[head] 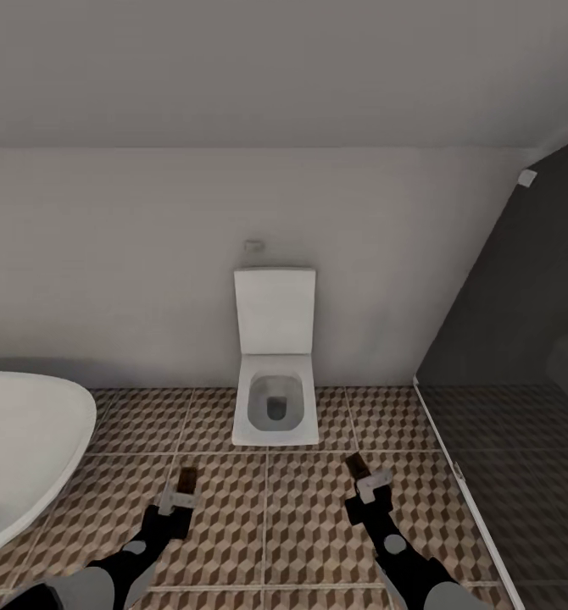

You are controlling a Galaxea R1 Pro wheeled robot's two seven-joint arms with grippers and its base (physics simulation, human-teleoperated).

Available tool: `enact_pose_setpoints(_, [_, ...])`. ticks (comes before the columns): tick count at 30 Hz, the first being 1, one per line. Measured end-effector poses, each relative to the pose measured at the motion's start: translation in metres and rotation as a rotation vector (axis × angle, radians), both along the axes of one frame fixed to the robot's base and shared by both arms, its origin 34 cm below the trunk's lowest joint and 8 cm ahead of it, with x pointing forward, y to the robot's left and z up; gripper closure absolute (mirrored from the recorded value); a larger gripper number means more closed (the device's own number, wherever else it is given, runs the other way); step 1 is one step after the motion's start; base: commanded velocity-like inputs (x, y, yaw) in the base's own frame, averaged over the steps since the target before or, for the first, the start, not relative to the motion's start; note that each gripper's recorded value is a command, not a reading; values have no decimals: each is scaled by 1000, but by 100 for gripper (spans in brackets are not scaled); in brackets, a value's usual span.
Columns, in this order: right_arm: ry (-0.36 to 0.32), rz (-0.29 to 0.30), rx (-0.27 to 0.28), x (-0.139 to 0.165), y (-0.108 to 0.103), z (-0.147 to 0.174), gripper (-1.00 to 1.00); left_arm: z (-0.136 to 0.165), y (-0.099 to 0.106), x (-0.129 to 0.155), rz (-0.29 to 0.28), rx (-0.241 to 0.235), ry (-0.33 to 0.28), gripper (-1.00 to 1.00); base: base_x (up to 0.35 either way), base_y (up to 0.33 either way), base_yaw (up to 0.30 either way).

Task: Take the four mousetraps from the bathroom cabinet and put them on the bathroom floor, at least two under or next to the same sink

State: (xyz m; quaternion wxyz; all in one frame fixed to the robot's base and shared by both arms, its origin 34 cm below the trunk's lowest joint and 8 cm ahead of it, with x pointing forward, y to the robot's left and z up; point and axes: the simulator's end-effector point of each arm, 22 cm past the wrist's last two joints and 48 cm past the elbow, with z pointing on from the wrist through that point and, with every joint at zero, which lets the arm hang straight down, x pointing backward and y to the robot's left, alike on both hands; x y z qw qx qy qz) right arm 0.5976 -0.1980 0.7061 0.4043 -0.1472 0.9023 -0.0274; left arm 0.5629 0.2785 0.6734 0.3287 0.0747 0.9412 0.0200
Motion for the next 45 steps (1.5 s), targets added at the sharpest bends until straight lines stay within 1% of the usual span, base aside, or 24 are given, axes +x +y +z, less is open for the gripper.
enact_pose_setpoints(2, [-12,4,8,-1,2,1,100,-1,-1,-5,-3,-3,-3,100,0,0,0])
enact_pose_setpoints(7, [-82,10,41,-7,7,8,100,-3,-3,-13,-6,-7,-11,100,0,0,0])
enact_pose_setpoints(11, [-94,11,48,-12,8,8,100,-4,-3,-14,-8,-8,-11,100,0,0,0])
enact_pose_setpoints(16, [-97,9,50,-15,7,7,100,-4,-7,-15,-9,-12,-10,100,0,0,0])
enact_pose_setpoints(28, [-100,5,50,-9,7,0,100,-13,-7,-11,-6,-10,-10,100,0,0,0])
enact_pose_setpoints(45, [-77,4,50,-9,7,-25,100,-37,-6,-15,-5,-9,17,100,0,0,0])
